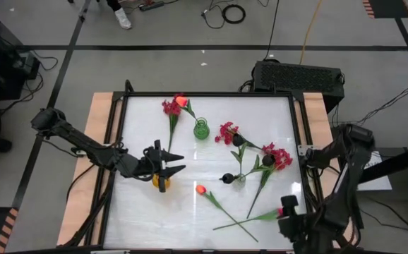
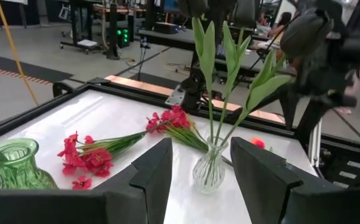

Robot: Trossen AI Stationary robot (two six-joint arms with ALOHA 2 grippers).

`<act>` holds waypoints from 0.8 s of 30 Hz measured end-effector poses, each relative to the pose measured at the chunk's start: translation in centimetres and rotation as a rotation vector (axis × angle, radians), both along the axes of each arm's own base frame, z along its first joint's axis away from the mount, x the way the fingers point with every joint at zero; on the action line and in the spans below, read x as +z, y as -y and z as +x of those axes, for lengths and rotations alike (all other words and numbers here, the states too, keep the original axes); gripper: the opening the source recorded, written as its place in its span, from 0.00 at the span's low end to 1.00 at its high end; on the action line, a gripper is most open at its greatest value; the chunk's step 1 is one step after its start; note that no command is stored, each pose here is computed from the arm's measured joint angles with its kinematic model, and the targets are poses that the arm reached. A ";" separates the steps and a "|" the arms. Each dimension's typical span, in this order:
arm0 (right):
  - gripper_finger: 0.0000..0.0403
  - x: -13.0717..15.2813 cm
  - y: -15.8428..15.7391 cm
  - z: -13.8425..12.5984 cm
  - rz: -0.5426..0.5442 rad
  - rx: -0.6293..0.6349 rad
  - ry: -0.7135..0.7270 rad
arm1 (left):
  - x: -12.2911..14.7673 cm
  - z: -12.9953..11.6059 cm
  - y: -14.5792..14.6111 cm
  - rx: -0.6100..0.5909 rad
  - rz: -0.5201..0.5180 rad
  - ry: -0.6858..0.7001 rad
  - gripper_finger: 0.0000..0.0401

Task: Sort flowers into vase by color
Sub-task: Put the right orange flower into the green vase

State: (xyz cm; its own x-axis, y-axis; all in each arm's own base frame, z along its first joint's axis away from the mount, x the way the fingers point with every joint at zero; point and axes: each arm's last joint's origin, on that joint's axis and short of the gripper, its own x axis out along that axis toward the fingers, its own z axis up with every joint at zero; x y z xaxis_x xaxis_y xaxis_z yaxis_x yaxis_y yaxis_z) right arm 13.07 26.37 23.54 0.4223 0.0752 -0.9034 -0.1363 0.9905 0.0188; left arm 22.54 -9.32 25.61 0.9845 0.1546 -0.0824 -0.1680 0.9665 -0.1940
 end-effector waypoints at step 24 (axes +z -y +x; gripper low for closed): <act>0.33 -6.9 0.7 5.1 -0.206 0.006 -0.240 | 0.0 0.0 0.0 0.000 0.005 0.002 0.43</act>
